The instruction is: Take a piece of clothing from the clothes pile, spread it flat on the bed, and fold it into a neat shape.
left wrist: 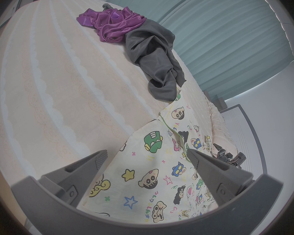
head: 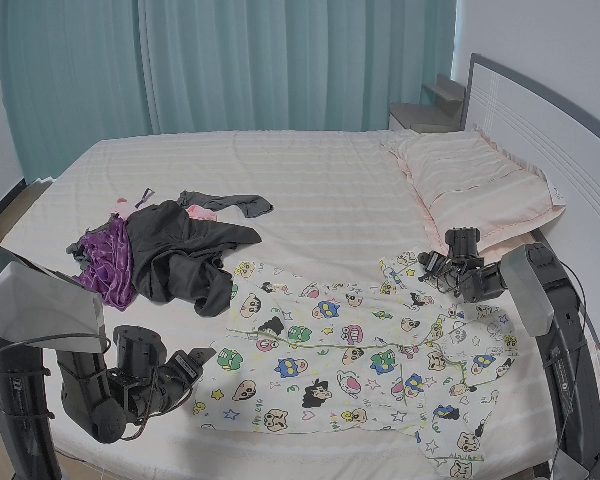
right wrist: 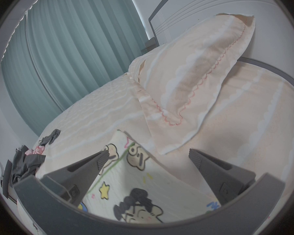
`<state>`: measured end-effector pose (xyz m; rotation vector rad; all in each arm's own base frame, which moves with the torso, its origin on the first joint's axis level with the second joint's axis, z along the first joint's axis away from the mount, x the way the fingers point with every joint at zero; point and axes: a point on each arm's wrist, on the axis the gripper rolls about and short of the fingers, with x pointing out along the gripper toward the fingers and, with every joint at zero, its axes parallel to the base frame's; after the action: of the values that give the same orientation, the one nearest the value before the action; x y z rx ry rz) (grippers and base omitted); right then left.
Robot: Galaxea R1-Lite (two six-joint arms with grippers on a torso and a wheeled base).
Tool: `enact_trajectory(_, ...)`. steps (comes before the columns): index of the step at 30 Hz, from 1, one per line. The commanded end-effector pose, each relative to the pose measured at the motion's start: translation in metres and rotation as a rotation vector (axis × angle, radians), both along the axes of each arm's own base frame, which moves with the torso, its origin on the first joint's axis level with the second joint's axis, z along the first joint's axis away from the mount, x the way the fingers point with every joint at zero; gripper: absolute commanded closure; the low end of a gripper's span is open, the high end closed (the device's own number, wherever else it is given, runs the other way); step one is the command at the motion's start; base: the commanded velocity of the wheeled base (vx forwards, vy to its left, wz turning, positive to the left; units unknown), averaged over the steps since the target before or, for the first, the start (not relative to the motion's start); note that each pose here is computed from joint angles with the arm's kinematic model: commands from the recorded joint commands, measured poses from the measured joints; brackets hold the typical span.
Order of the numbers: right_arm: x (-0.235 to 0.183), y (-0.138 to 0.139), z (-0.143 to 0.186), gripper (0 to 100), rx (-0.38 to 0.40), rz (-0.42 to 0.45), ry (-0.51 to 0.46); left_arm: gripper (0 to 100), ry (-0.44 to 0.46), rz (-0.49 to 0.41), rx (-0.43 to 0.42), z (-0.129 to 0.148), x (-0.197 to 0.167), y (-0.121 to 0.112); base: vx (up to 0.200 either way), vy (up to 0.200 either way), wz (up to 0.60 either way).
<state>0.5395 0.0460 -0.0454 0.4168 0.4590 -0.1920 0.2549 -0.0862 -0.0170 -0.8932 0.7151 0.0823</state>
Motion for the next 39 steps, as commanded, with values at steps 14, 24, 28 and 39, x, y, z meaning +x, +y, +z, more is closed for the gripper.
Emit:
enact_trajectory(14,-0.005,0.001,-0.009,100,0.02,0.039,0.034,0,0.0,0.0,-0.001,0.0,0.0,0.0,0.0,0.0,0.0)
enact_trajectory(24,0.002,-0.021,0.004,100,0.041,-0.017,-0.044,0,0.0,0.0,-0.001,0.0,0.0,0.0,0.0,0.0,0.0)
enact_trajectory(28,0.005,-0.032,0.011,100,0.043,-0.045,-0.078,0,0.0,0.0,-0.001,0.0,0.0,0.0,0.0,0.0,0.0)
enact_trajectory(39,-0.007,-0.012,0.015,0,0.093,0.02,-0.023,0,0.0,0.0,-0.001,0.0,0.0,0.0,0.0,0.0,0.0)
